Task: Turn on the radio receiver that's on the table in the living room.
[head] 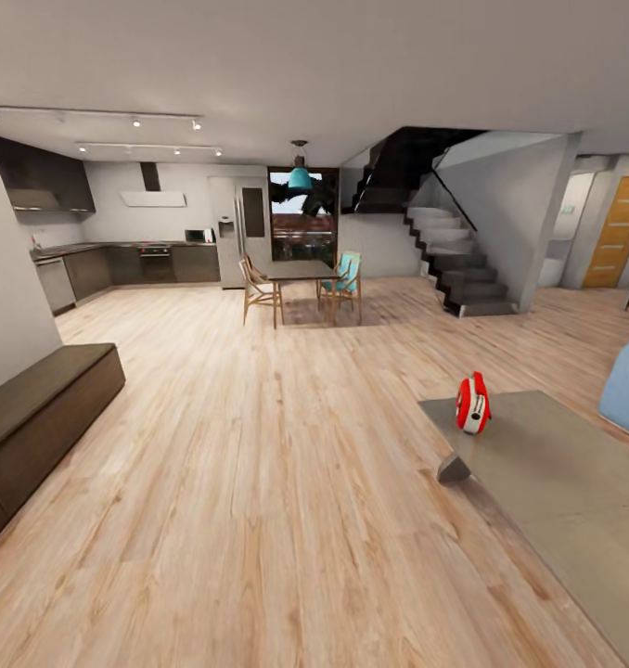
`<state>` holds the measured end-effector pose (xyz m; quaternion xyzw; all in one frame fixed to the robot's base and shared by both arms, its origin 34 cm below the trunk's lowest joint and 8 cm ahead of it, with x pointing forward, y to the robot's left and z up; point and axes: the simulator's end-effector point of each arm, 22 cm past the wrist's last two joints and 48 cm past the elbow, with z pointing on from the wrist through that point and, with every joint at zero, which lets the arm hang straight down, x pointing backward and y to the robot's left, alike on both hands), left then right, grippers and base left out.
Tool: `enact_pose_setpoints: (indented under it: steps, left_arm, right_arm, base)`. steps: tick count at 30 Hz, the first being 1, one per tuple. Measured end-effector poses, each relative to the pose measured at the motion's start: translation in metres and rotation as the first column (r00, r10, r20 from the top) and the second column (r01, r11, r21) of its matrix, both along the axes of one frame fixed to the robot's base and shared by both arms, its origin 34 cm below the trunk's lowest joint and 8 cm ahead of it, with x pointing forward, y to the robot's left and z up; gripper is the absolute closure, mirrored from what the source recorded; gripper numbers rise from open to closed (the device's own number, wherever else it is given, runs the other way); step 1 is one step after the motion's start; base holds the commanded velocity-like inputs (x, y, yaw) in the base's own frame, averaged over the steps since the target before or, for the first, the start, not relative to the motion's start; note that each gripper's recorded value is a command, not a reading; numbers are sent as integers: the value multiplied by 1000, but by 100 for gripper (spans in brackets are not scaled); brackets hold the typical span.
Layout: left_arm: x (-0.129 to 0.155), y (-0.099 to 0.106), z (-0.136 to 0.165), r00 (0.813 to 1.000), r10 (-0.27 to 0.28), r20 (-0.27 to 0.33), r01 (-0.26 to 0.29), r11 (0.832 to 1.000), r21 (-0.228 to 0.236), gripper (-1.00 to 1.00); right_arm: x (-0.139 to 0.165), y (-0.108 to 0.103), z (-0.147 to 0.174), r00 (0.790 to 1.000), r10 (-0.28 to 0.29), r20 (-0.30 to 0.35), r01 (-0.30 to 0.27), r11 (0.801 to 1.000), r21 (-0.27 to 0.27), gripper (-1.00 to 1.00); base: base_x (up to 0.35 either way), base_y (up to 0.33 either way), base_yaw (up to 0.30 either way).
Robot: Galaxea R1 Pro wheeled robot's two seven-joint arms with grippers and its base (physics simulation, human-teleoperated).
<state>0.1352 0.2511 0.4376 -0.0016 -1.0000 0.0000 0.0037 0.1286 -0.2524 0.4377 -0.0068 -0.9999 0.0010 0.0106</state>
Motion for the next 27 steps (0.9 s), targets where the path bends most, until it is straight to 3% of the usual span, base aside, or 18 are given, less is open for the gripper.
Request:
enact_pose_setpoints:
  steps: [27]
  left_arm:
    - [0, 0, 0, 1000, 0, 1, 0, 1000, 0, -100]
  right_arm:
    - [0, 0, 0, 1000, 0, 0, 0, 1000, 0, -100]
  base:
    - [322, 106, 0]
